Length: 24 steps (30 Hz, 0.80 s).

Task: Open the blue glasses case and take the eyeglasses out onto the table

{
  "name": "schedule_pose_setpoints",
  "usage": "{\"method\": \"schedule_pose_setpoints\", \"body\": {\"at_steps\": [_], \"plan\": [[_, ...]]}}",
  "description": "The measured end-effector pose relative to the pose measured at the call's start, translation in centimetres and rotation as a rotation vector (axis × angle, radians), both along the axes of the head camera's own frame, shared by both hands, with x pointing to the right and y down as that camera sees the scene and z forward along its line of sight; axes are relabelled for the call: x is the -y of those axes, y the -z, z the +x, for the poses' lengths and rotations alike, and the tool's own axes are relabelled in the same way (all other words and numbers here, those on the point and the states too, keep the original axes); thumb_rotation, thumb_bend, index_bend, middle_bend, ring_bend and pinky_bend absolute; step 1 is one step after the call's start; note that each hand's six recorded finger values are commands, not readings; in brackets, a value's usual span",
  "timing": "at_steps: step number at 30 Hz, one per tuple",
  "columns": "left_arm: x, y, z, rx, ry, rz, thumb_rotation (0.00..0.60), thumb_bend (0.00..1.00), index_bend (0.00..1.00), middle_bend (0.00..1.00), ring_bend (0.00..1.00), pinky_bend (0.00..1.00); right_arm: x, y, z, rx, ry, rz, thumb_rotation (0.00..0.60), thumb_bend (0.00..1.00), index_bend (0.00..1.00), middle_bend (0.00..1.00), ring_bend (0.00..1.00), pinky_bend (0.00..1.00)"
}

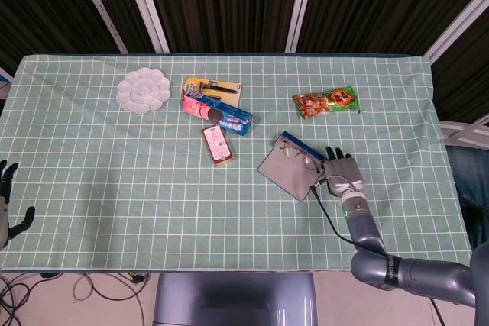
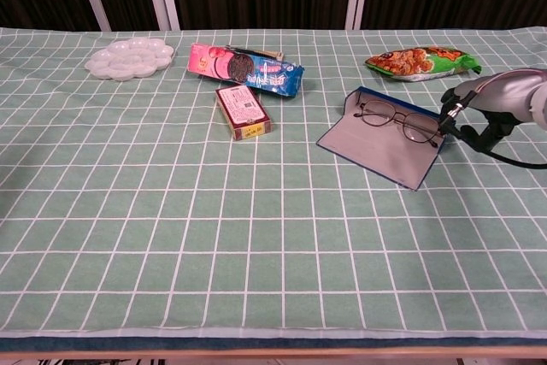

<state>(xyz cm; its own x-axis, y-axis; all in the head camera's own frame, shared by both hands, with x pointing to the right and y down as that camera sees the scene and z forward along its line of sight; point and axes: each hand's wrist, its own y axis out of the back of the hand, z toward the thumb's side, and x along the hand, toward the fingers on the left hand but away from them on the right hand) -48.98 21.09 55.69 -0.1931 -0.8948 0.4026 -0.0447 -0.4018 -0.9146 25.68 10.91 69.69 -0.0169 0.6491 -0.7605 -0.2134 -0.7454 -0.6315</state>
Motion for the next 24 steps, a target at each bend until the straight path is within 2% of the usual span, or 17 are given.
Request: {"method": "schedule_pose_setpoints", "body": {"at_steps": [24], "plan": [[0.0, 0.0, 0.0, -0.001, 0.0, 0.0, 0.6, 0.33, 0.05, 0.0, 0.0, 0.0, 2.2, -1.5, 1.6, -0.057, -0.079, 0.013, 0.6, 0.81, 0.32, 0.0, 0.0, 0.2]]}}
